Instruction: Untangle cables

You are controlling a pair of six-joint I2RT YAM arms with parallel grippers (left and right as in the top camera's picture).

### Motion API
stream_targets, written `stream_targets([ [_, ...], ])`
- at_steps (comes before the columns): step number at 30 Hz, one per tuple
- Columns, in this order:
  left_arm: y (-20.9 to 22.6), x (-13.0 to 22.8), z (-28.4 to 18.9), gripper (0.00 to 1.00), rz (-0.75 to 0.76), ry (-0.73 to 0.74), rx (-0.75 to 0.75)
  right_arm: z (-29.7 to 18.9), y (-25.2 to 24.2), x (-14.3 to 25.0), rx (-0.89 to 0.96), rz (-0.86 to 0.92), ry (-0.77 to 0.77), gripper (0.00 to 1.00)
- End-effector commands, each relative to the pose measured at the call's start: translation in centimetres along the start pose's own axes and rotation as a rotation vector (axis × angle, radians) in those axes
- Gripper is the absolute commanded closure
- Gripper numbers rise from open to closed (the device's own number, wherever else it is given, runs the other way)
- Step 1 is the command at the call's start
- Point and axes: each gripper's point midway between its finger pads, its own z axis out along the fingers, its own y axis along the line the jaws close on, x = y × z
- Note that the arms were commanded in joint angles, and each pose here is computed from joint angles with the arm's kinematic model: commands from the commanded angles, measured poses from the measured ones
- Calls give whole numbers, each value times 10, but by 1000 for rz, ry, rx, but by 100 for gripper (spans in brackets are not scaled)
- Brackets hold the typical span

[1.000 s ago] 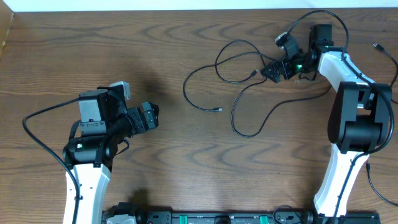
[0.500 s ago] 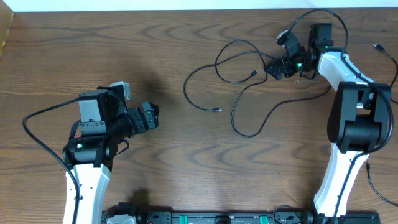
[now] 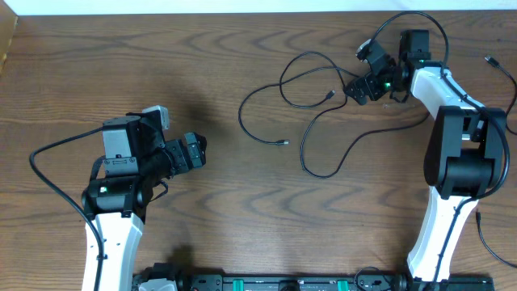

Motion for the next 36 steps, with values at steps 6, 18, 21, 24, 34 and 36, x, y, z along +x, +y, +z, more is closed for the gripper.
stream_targets([
  [6, -1, -3, -1, 2, 8, -3, 7, 10, 8, -6, -11, -41, -5, 4],
  [18, -1, -3, -1, 2, 8, -3, 7, 27, 9, 8, -34, 44, 10, 1],
  [21, -1, -3, -1, 2, 8, -3, 7, 32, 10, 14, -44, 68, 23, 1],
  [24, -1, -3, -1, 2, 8, -3, 6, 33, 11, 16, -47, 75, 29, 2],
  [34, -1, -3, -1, 2, 8, -3, 7, 29, 25, 47, -85, 108, 158, 10],
  [36, -1, -3, -1, 2, 8, -3, 7, 28, 26, 56, -76, 109, 202, 12],
])
